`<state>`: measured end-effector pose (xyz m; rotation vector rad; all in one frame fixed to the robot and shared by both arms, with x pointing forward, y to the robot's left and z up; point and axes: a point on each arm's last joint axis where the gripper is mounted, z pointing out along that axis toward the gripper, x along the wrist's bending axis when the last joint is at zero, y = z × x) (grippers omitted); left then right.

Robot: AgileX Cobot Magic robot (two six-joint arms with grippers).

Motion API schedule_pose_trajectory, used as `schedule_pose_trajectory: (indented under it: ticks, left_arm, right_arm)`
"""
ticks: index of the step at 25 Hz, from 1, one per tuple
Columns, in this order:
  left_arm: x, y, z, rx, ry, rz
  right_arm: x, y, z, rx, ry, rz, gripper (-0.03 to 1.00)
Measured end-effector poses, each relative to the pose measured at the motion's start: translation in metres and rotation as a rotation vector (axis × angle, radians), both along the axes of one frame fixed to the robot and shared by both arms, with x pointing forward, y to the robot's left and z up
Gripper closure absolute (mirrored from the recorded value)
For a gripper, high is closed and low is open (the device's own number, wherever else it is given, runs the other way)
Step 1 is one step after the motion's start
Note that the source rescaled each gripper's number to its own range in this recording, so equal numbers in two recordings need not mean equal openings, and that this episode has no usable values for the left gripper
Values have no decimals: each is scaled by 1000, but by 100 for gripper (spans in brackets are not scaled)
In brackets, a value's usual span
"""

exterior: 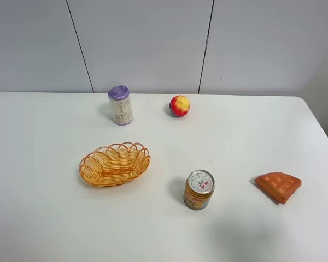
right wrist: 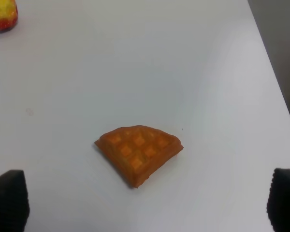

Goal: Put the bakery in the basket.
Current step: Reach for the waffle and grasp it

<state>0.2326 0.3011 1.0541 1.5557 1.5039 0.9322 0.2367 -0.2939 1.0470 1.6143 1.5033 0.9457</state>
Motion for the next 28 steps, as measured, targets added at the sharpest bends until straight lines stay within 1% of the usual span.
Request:
schedule_pose_trajectory:
  ticks: [17,19,22,25,28]
  left_arm:
    - [0,0,0,0,0,0]
    - [0,0,0,0,0,0]
    - [0,0,0,0,0,0]
    - [0,0,0,0,0,0]
    - [0,0,0,0,0,0]
  right_arm:
    - [0,0,0,2,0,-1,-3]
    - [2,0,1,-9,12,9,-3]
    - [17,0,11,-54,69,73,-3]
    - [44,1,25,-111,161,181,-3]
    - [85,6,29,-172,324,285,-3]
